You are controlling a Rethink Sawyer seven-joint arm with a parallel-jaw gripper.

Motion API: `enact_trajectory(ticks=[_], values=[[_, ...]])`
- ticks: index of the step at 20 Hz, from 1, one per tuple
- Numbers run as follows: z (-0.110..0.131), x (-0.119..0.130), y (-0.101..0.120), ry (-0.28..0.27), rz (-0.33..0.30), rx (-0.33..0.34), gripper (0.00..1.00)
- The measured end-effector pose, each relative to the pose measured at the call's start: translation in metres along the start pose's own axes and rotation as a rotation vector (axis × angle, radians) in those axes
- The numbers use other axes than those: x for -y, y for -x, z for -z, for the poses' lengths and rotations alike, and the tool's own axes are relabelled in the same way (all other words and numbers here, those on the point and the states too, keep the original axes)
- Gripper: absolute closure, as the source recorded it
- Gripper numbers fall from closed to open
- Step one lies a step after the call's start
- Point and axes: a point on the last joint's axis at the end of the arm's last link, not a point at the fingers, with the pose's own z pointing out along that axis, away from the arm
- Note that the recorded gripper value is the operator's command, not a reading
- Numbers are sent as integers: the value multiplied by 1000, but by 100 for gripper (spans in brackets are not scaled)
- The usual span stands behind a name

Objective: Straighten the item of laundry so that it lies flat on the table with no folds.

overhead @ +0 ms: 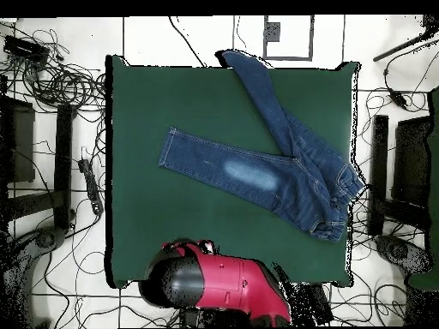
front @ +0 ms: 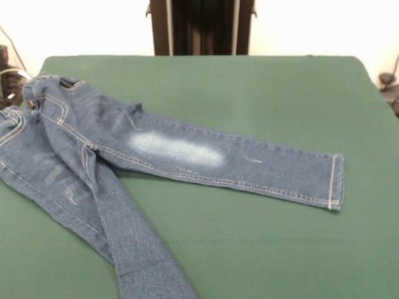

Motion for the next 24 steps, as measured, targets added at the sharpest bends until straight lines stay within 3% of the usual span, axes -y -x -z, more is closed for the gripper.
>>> enact_trajectory(ticks=[11,24], values=[[-38,-10,-3,5,20,-10,0],[-73,-31,-19,18,62,-88,0]])
